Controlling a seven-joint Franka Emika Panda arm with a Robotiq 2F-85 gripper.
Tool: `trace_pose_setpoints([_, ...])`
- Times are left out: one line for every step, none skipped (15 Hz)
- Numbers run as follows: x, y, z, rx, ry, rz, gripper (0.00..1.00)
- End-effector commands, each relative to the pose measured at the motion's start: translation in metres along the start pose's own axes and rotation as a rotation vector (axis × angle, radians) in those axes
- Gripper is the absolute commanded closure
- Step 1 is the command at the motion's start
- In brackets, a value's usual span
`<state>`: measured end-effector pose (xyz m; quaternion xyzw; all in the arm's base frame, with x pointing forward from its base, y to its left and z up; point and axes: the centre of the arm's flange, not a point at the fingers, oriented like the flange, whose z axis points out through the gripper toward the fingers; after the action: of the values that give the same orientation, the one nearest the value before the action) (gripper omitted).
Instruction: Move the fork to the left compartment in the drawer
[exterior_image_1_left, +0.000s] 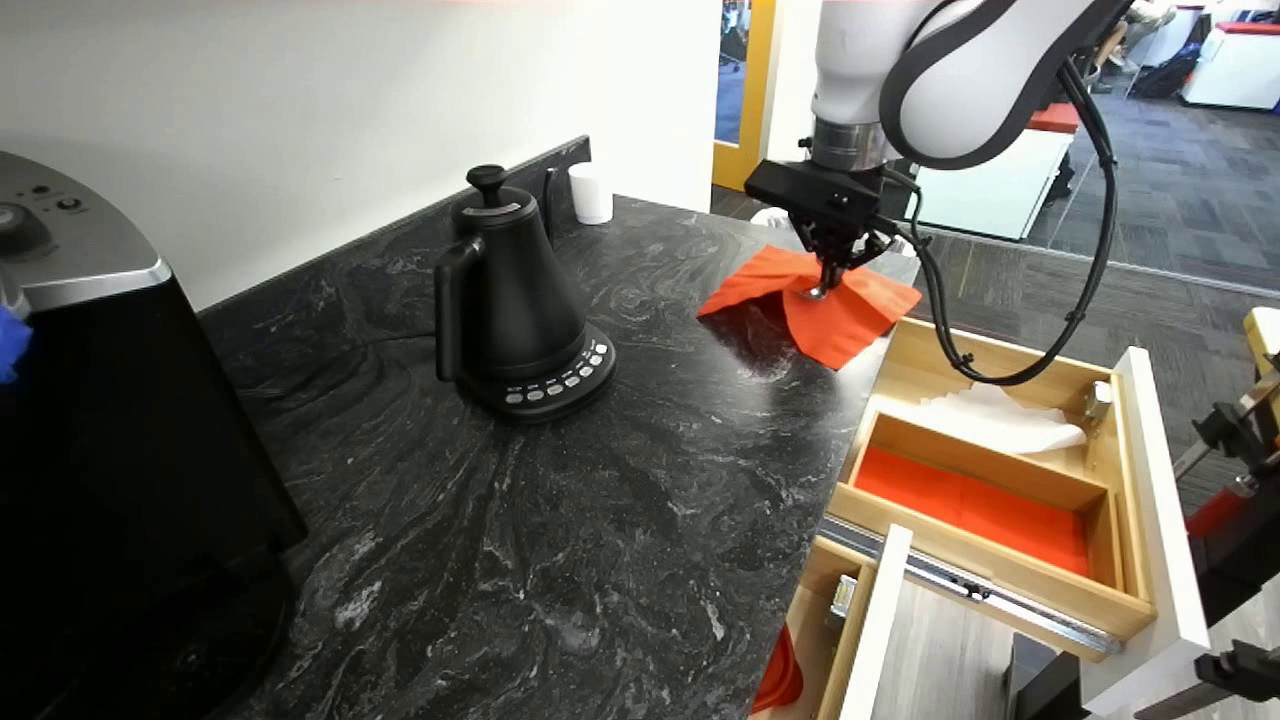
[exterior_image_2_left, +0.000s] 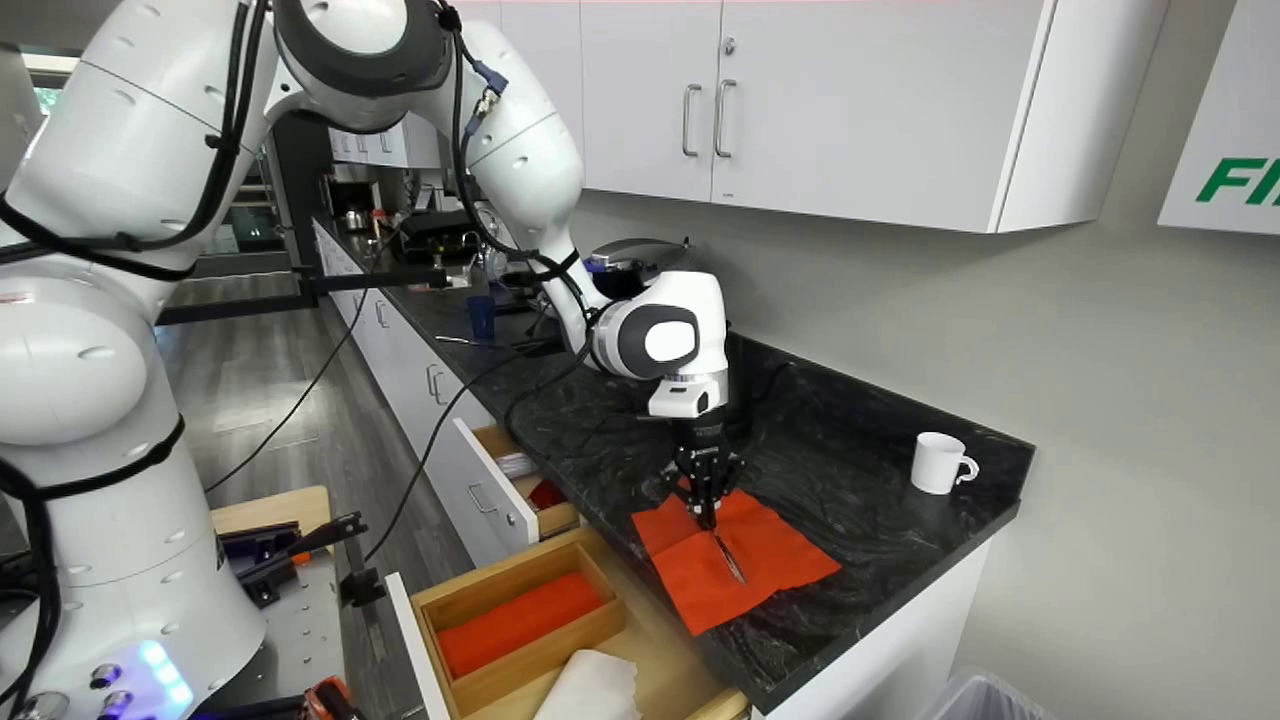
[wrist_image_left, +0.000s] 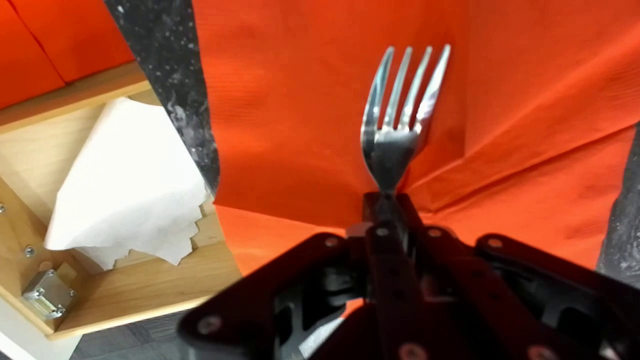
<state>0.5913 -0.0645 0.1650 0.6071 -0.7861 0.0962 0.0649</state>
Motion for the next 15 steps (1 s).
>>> trace_pose_setpoints([0.005,0.004,0.007,0.027,-0.001,0.014,0.96])
trace_pose_setpoints([0.005,0.005,0.009,0.028,-0.001,0.013,0.96])
trace_pose_setpoints([0.006,0.005,0.011,0.028,0.0,0.012,0.96])
trace_pose_setpoints([0.006,0.007,0.012,0.027,0.002,0.012,0.96])
trace_pose_setpoints([0.006,0.008,0.013,0.026,0.003,0.013,0.96])
trace_pose_setpoints([0.007,0.007,0.014,0.022,0.009,0.02,0.76])
trace_pose_setpoints([0.007,0.008,0.015,0.029,0.009,0.015,0.68])
trace_pose_setpoints([0.008,0.008,0.015,0.03,0.014,0.015,0.64])
trace_pose_setpoints([0.009,0.007,0.014,0.03,0.013,0.016,0.57])
trace_pose_setpoints([0.01,0.006,0.014,0.03,0.015,0.019,0.51])
trace_pose_setpoints([0.011,0.005,0.015,0.03,0.015,0.021,0.44])
trace_pose_setpoints([0.011,0.005,0.015,0.029,0.016,0.022,0.38])
trace_pose_setpoints([0.011,0.004,0.015,0.029,0.016,0.022,0.31])
trace_pose_setpoints([0.011,0.003,0.015,0.028,0.014,0.022,0.25])
trace_pose_setpoints([0.011,0.002,0.017,0.025,0.012,0.021,0.18])
